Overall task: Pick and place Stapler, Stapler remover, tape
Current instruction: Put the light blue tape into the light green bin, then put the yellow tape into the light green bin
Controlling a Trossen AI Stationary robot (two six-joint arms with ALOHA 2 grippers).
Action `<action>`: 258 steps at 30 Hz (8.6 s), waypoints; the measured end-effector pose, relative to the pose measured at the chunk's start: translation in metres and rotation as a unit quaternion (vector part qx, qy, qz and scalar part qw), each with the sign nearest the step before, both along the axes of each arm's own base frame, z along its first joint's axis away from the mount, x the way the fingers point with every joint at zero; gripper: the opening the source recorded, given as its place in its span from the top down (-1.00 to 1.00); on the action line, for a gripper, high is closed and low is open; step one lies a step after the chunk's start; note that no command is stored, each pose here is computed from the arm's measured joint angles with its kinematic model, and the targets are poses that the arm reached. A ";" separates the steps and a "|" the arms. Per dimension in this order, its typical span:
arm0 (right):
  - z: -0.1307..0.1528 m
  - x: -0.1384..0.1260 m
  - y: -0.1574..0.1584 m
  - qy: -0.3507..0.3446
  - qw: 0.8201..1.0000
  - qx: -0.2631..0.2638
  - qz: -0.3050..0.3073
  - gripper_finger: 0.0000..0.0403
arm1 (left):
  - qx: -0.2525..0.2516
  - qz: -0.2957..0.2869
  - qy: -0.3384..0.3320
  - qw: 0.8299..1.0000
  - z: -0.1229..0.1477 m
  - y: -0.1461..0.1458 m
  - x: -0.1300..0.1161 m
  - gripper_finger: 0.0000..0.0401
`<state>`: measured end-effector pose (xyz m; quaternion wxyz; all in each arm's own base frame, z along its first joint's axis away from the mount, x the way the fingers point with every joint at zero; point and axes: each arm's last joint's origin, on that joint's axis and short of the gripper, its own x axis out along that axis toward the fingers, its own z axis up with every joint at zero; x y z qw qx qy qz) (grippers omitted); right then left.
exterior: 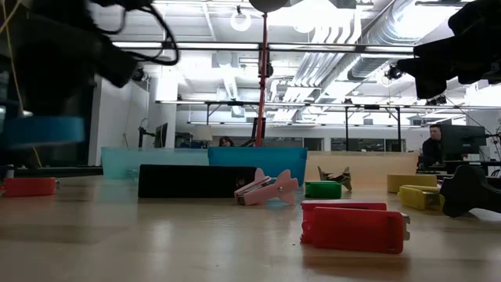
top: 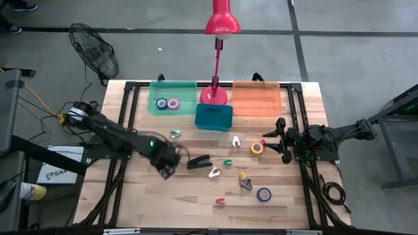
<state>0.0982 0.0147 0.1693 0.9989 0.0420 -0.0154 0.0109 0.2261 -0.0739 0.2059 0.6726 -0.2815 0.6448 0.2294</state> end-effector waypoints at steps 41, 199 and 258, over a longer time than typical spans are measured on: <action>0.000 0.000 0.000 0.003 1.000 -0.001 0.000 0.16 | 0.162 0.266 0.041 0.949 0.031 0.333 -0.006 0.80; 0.093 0.047 0.017 -0.056 0.941 0.327 -0.072 0.16 | 0.169 -0.189 -0.491 0.833 0.216 0.022 -0.052 0.31; -0.019 0.170 -0.006 0.616 0.573 0.403 -0.361 0.23 | 0.195 -0.214 -0.435 0.853 0.207 0.008 -0.087 0.31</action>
